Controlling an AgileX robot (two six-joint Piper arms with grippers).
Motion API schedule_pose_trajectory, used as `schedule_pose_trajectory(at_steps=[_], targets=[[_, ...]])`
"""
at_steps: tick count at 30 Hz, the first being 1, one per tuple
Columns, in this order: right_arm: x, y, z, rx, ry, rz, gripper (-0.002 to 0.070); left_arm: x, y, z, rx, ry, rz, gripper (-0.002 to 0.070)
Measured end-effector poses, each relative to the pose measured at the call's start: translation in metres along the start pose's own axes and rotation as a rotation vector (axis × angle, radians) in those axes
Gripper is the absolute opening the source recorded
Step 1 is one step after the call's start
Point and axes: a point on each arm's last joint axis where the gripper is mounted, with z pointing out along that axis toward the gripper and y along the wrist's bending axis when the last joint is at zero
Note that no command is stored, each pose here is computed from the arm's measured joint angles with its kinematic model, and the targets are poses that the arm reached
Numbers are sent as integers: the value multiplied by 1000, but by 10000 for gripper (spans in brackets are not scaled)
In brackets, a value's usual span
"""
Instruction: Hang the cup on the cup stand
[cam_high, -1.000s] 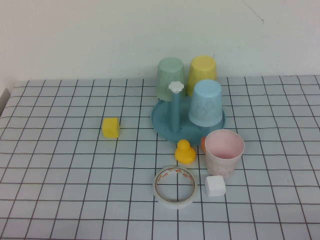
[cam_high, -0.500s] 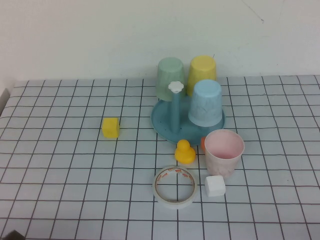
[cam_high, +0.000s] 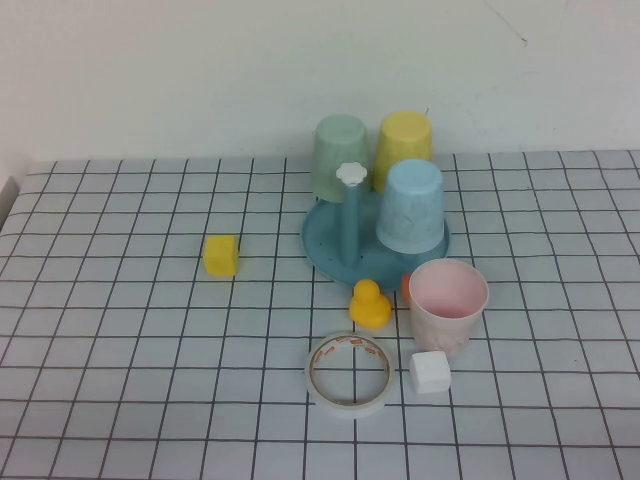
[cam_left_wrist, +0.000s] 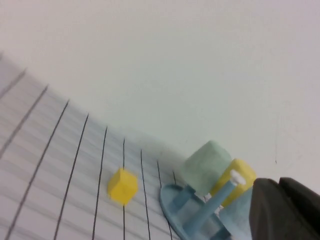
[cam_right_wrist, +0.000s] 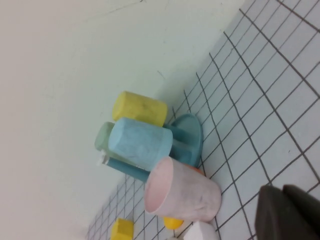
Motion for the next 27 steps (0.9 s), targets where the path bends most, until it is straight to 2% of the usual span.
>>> schedule_pose_trajectory(at_steps=[1,5,13,17,21,24,27], targets=[[0,0,0,0,0,-27,-1,-16,-21,4,24,9,118,-2],[1,0,0,4,14,-135,-1,-45,-67,25,73,146,365,-2],[2,-1,0,5,19,-189,-1,-79,-134,109,214,640,702,-2],[2,-1,0,6,21,-197,-1,-90,-143,156,216,833,795,-2],[2,-1,0,6,23,-210,-1,-95,-136,192,129,958,844,-1],[2,-1,0,6,23,-212,-1,-91,-133,217,78,1033,883,-2],[3,-1,0,8,29,-213,-1,-73,-140,233,74,1112,961,-1]])
